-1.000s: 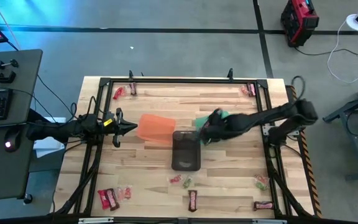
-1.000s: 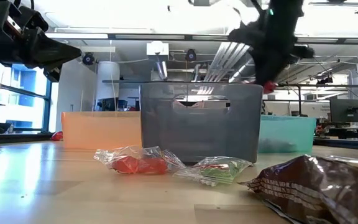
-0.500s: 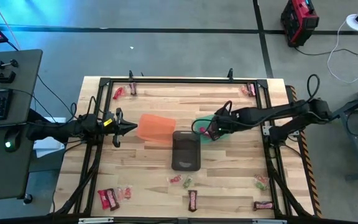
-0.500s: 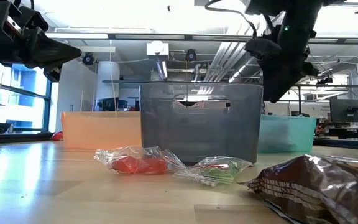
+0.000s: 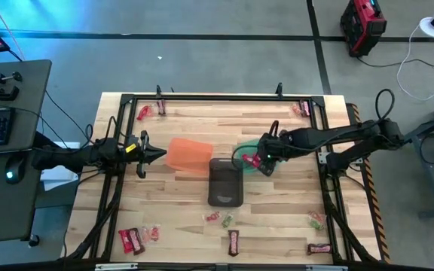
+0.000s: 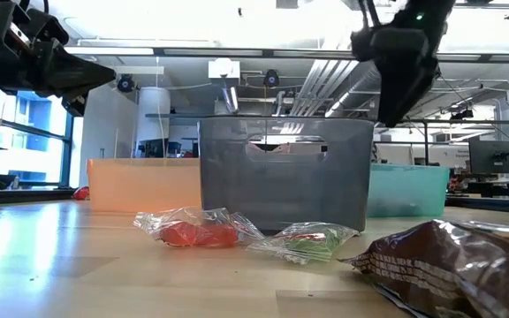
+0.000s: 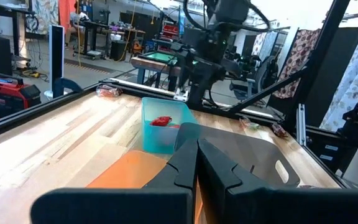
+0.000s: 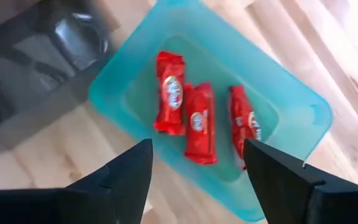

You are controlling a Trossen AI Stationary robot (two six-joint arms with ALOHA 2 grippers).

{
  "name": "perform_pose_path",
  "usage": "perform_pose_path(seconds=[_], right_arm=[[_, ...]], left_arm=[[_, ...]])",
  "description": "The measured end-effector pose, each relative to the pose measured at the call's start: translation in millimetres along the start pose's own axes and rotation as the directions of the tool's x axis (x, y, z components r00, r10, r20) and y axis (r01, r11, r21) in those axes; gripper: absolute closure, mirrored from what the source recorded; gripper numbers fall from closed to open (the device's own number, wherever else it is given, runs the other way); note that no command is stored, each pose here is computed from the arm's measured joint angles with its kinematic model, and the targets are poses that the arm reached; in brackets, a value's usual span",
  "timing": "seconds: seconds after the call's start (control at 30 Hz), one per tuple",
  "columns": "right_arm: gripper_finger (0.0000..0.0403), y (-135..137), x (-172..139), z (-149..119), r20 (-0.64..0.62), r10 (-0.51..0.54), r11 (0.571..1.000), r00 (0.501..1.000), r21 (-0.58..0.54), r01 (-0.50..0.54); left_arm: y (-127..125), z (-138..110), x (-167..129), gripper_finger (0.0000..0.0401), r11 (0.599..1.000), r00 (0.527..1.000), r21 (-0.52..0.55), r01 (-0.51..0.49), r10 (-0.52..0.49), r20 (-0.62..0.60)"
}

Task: Sort candy by brand, put in halloween buckets
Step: Put the red chocolate bar into the green bin

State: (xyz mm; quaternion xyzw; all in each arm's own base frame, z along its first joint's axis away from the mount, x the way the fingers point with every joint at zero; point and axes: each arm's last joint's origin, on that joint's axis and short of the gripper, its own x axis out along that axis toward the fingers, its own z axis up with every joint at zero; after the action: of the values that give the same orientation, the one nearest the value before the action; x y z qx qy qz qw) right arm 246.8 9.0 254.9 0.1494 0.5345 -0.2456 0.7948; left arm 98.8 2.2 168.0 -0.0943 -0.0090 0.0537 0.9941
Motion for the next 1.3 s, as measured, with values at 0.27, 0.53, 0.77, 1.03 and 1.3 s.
perform_pose_path(seconds=[0.27, 0.53, 0.77, 1.03, 1.3], right_arm=[[0.0158, 12.6, -4.5, -2.6, 0.046, 0.057, 0.998, 0.997, -0.011, -0.056], [0.0158, 24.5, -11.4, 35.0, 0.316, 0.330, 0.925, 0.890, 0.079, -0.371], [0.0158, 15.6, -20.2, 64.9, 0.553, 0.328, 0.835, 0.766, 0.209, -0.509], [0.0158, -9.0, -20.7, 86.1, 0.658, 0.258, 0.766, 0.707, 0.306, -0.565], [0.0158, -57.1, -12.2, 103.8, 0.670, 0.198, 0.743, 0.715, 0.373, -0.555]], left_arm=[[0.0, 0.0, 0.0, 0.0400, 1.000, 1.000, 0.000, 0.000, 0.000, 0.000], [0.0, 0.0, 0.0, 0.0400, 1.000, 1.000, 0.000, 0.000, 0.000, 0.000], [-4.0, 31.0, -5.0, 0.0400, 0.979, 0.946, -0.187, 0.075, -0.011, 0.324], [-2.1, 81.8, -13.1, 0.0400, 0.928, 0.820, -0.372, -0.028, 0.234, 0.522], [13.6, 149.2, 33.8, 0.0368, 0.821, 0.852, -0.230, -0.523, 0.503, -0.143]])
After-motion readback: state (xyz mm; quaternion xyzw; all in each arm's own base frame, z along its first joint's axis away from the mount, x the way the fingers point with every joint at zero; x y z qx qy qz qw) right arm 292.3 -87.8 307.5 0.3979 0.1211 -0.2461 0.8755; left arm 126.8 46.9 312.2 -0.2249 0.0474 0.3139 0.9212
